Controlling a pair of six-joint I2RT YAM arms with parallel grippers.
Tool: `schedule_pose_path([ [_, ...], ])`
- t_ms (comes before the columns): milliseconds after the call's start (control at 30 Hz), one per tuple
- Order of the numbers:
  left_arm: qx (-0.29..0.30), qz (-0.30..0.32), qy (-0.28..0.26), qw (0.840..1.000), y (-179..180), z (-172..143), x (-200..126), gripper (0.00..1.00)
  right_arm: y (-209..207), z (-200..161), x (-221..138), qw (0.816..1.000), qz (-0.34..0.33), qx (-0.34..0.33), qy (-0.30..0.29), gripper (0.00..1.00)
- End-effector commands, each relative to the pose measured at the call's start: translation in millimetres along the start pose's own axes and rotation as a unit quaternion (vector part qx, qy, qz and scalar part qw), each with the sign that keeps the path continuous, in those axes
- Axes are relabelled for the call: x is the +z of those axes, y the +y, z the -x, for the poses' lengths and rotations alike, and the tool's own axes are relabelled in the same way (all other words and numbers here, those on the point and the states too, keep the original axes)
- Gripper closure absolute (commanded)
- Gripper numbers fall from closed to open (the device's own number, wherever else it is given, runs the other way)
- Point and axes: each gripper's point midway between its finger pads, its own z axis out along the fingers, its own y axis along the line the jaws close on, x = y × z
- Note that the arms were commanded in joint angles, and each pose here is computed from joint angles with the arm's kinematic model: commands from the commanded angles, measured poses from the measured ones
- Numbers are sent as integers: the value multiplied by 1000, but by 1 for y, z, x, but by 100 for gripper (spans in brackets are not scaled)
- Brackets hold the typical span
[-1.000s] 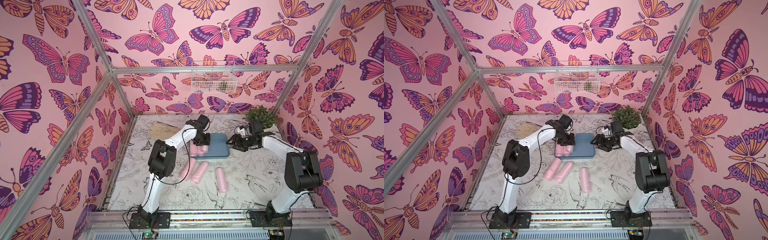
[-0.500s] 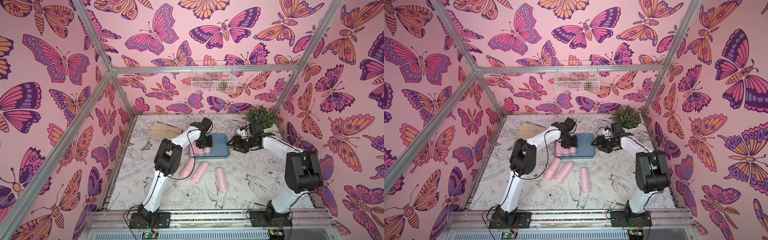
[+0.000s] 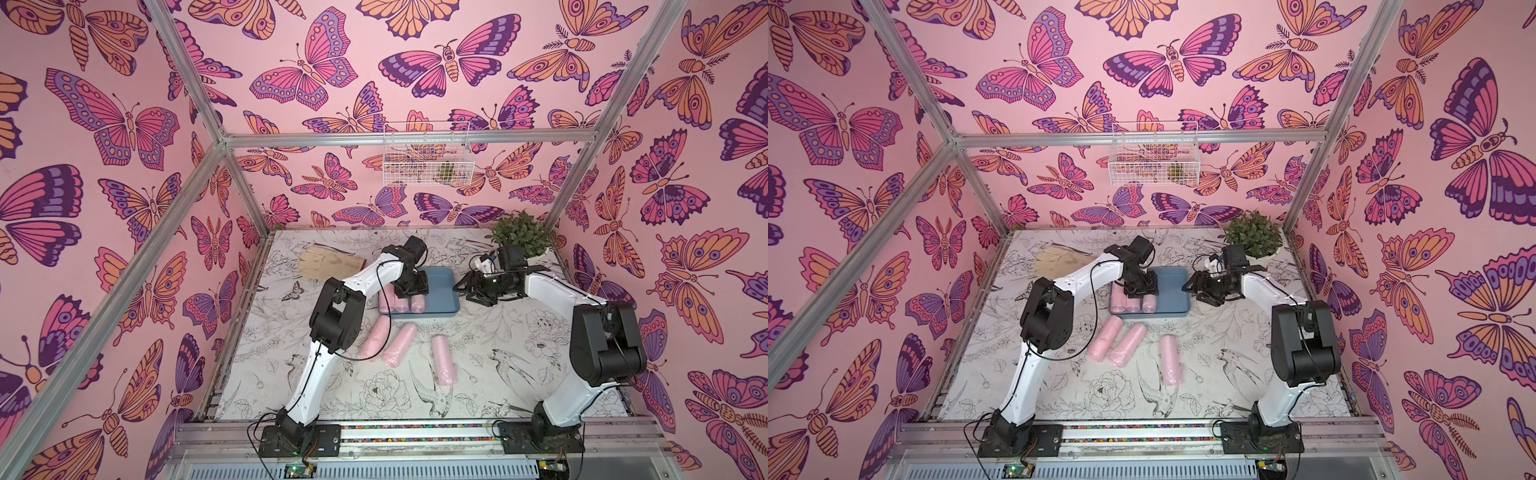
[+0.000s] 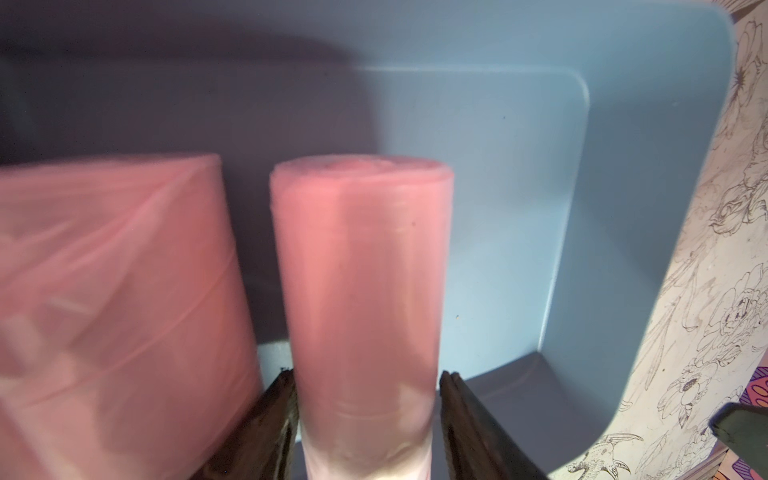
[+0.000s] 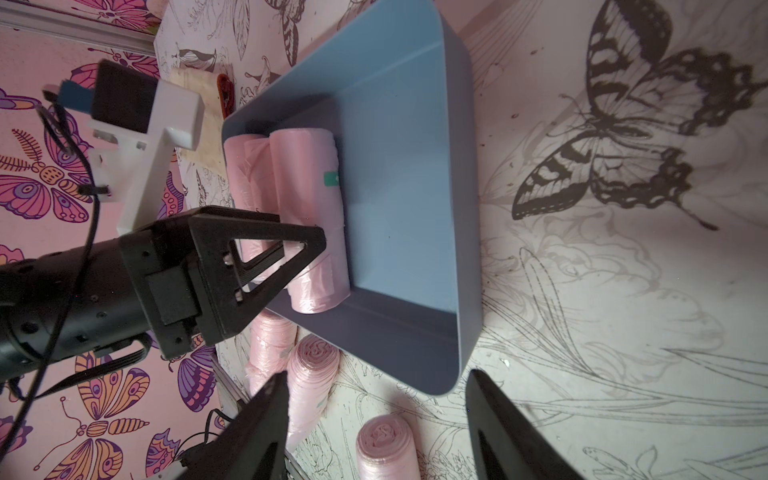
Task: Put the roll of trash bags into the storage box
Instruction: Place the roll of trash bags in the storage box.
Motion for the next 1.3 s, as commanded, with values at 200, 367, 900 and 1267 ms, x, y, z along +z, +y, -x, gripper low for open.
schedule_pose_path([
  [200, 16, -9, -43, 999, -13, 6, -45, 37, 9, 14, -1, 1000, 0, -10, -1, 29],
  [367, 26, -13, -76, 997, -16, 8, -81, 36, 19, 17, 6, 1000, 3, -20, 6, 29],
  [900, -23, 61, -123, 990, 81, -41, -147, 32, 54, 3, 82, 996, 12, -48, 67, 40],
  [1267, -73, 96, -121, 985, 129, -82, -147, 31, 64, -1, 122, 994, 19, -56, 96, 49],
])
